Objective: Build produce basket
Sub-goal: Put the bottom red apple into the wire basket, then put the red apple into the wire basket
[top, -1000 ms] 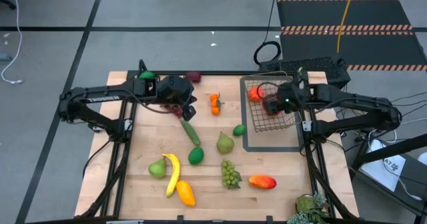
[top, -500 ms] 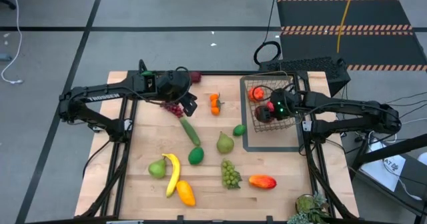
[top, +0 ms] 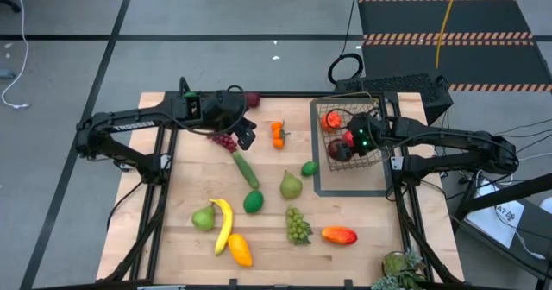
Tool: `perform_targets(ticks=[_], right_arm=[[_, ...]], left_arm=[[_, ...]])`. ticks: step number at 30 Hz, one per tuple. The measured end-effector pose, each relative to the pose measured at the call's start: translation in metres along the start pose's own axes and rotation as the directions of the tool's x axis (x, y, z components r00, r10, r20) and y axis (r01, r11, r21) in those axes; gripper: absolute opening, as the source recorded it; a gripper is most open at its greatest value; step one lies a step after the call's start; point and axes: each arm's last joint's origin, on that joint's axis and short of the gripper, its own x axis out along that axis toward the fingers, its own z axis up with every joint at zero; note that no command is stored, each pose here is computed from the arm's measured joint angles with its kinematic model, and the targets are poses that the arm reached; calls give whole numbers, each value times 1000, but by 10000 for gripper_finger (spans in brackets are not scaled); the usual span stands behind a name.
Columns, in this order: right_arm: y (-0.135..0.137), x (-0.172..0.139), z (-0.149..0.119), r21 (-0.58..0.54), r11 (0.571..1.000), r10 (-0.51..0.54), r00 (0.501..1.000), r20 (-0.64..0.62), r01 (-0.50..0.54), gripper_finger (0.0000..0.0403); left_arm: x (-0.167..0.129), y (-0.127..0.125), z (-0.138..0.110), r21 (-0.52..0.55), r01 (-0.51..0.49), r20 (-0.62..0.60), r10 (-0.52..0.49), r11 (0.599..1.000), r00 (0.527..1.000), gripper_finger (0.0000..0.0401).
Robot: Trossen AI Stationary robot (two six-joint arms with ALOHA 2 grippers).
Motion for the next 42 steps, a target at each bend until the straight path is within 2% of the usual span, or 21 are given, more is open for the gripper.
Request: perform_targets(ticks=[4,8,13,18,25,28,33,36,40,42], right_arm=[[0,0,0,16,1000,2,1000,0,-2,394],[1,-2,1,92,996,9,1000,5,-10,397],[7,-11,4,218,974,50,998,43,-59,396],[6,-13,2,268,963,33,999,25,-38,396],[7,-19,2,405,911,64,997,52,-80,396],[10,-25,4,440,884,127,986,104,-161,396],[23,-40,13,424,824,277,920,278,-376,396],[30,-49,20,356,798,315,840,441,-486,396],[35,-57,28,282,786,310,746,590,-550,396],[36,-59,30,259,792,294,717,632,-553,396]], left_arm=[[1,12,-1,-12,-30,-46,29,999,999,21],[1,23,5,28,-7,-45,8,1000,999,21],[0,40,23,92,-21,80,13,996,997,21],[-1,59,37,199,-87,181,50,976,982,21],[-2,82,44,173,-121,200,86,977,976,21],[-3,92,43,208,-121,169,86,970,982,21],[-1,106,44,262,-107,144,71,959,987,21],[-4,116,45,294,-88,144,46,952,988,21],[-7,124,48,323,-112,175,57,940,983,21],[-9,129,50,308,-120,188,63,944,980,21]])
